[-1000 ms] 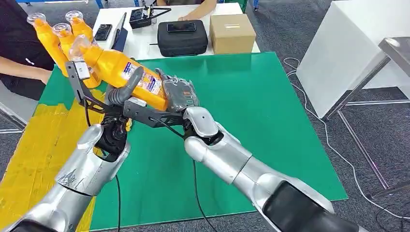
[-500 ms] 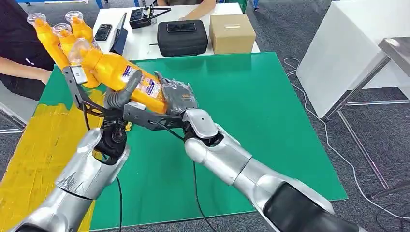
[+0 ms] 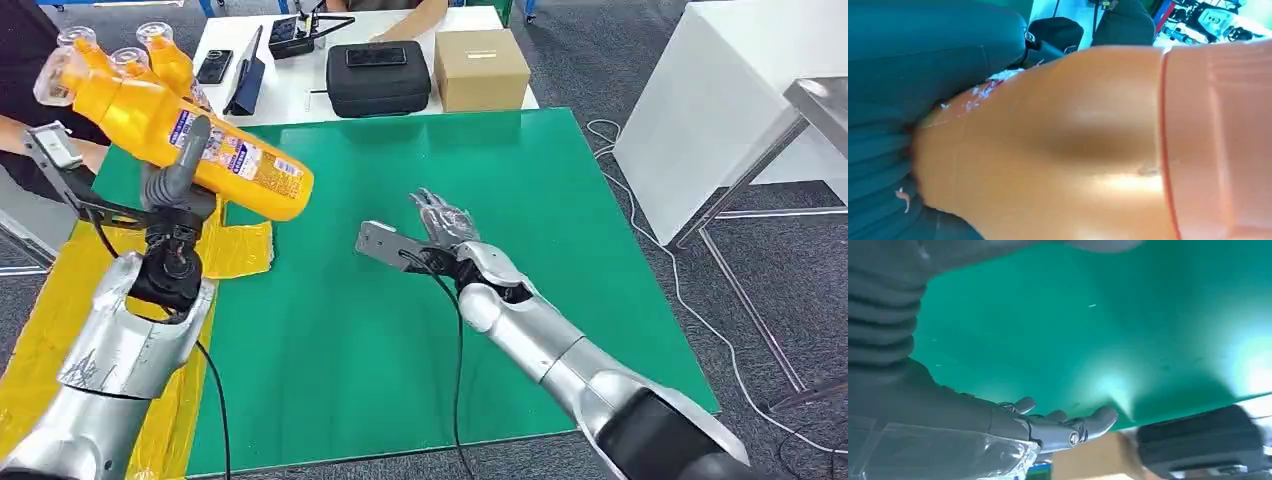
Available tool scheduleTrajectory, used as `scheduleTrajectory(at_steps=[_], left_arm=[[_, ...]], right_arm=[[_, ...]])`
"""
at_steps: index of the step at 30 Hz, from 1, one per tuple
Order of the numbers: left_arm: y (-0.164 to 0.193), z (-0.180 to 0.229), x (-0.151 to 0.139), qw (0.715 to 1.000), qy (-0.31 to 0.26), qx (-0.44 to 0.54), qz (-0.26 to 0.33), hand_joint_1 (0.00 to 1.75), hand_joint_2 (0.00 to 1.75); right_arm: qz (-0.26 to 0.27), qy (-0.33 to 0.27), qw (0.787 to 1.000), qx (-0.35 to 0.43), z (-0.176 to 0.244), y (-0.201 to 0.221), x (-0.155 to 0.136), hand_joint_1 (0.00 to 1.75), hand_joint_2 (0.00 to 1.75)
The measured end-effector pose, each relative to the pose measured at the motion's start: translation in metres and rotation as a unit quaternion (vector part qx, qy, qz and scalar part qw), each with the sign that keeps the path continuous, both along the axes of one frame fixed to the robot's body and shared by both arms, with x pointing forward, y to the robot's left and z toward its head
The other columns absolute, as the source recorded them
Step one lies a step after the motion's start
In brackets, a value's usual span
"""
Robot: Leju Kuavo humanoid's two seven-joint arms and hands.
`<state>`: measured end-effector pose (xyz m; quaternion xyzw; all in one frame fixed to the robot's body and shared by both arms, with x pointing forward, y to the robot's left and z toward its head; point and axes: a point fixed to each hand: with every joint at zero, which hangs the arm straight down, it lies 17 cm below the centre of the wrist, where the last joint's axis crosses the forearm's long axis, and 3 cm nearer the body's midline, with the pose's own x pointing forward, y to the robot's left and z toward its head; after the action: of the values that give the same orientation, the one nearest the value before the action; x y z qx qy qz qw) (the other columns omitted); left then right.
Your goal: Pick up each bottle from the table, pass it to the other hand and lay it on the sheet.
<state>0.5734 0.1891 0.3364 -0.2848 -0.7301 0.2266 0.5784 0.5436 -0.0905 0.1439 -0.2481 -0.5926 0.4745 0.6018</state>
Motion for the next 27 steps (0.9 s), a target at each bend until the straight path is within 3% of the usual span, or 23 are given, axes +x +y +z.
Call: scheduleTrajectory(at_steps=[2, 5, 9, 11, 13, 15, 18, 20, 27], left_arm=[[0.012, 0.001, 0.001, 1.000, -0.004, 0.000, 0.009, 1.75, 1.75], [0.034, 0.009, -0.001, 0.993, -0.042, 0.073, 0.077, 1.75, 1.75], [0.055, 0.026, -0.008, 0.959, -0.098, 0.204, 0.171, 1.75, 1.75], [0.066, 0.035, -0.014, 0.918, -0.132, 0.291, 0.234, 1.75, 1.75], [0.074, 0.044, -0.020, 0.857, -0.168, 0.387, 0.295, 1.75, 1.75], [0.078, 0.043, -0.021, 0.805, -0.192, 0.459, 0.323, 1.75, 1.75], [0.079, 0.028, -0.017, 0.729, -0.207, 0.556, 0.342, 1.75, 1.75], [0.078, 0.011, -0.010, 0.693, -0.202, 0.607, 0.333, 1.75, 1.75], [0.096, -0.061, 0.009, 0.657, -0.135, 0.686, 0.282, 1.75, 1.75]], right_arm=[[-0.012, -0.001, 1.000, -0.002, -0.005, -0.019, 0.002, 0.00, 0.00], [-0.036, -0.010, 0.999, 0.002, -0.005, -0.051, 0.006, 0.00, 0.00], [-0.069, -0.025, 0.997, 0.016, 0.000, -0.088, 0.008, 0.00, 0.00], [-0.085, -0.035, 0.995, 0.027, 0.007, -0.106, 0.009, 0.00, 0.00], [-0.093, -0.047, 0.994, 0.043, 0.016, -0.120, 0.012, 0.00, 0.00], [-0.099, -0.056, 0.992, 0.057, 0.026, -0.133, 0.015, 0.00, 0.00], [-0.105, -0.068, 0.989, 0.083, 0.041, -0.148, 0.017, 0.00, 0.00], [-0.102, -0.072, 0.986, 0.106, 0.049, -0.151, 0.016, 0.00, 0.00], [-0.071, -0.108, 0.977, 0.171, 0.082, -0.145, 0.008, 0.00, 0.00]])
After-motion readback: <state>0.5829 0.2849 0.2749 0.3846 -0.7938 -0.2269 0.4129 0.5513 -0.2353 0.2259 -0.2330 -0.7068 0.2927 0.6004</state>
